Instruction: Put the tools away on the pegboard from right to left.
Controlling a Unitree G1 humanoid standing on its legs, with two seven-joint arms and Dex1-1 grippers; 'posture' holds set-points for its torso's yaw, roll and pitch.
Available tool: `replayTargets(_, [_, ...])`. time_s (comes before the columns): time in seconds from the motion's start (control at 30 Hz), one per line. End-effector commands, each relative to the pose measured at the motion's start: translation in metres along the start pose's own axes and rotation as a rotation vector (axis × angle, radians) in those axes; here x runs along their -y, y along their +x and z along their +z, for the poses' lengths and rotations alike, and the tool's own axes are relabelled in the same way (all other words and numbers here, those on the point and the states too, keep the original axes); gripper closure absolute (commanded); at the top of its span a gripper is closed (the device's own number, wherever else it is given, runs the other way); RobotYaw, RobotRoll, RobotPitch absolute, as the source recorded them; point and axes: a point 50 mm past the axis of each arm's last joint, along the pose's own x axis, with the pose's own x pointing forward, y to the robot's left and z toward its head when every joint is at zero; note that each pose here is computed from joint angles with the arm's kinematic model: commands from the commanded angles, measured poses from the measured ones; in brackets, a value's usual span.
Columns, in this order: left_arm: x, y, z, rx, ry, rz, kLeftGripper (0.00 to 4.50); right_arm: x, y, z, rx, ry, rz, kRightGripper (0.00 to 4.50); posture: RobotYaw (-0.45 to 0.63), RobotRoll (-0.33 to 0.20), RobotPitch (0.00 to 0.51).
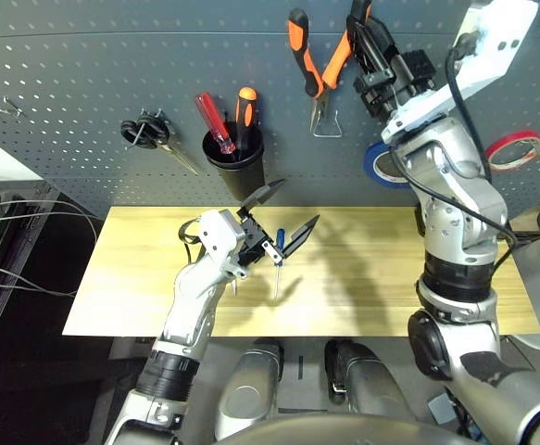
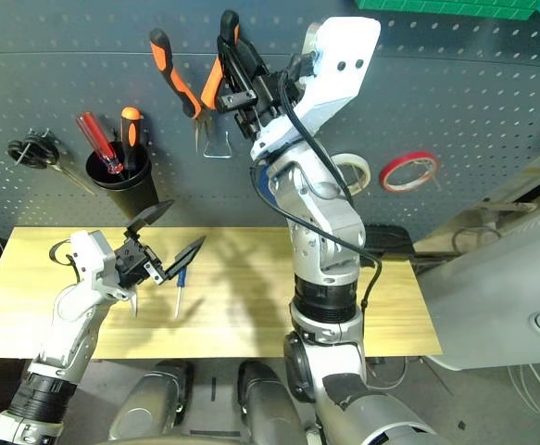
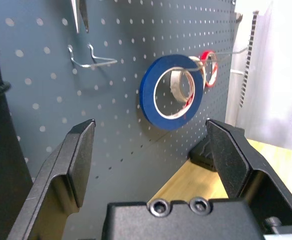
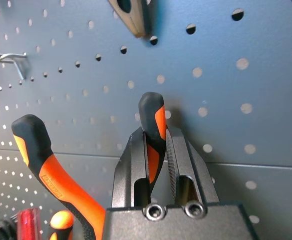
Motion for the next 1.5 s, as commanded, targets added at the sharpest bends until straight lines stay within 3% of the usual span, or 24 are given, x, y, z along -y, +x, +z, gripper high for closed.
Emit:
replayTargets(0.03, [0.001, -0.002, 0.0, -0.008, -0.013, -0.002, 0.0, 0.002, 0.004, 0.006, 0.059, -0.052, -0.007, 4.21, 0.11, 0.0, 0.198])
replayTargets(0.9, [-0.001, -0.006, 0.0, -0.044, -0.015, -0.013, 0.0, -0.002, 0.0, -0.023, 0.073, -0.17, -0.029, 4.21, 0.13, 0.0, 0.214])
replayTargets(1.5, [-0.002, -0.008, -0.002, -0.064, -0.024, -0.017, 0.0, -0.002, -0.005, -0.005, 0.105, -0.166, -0.06, 4.21, 0.12, 0.0, 0.229])
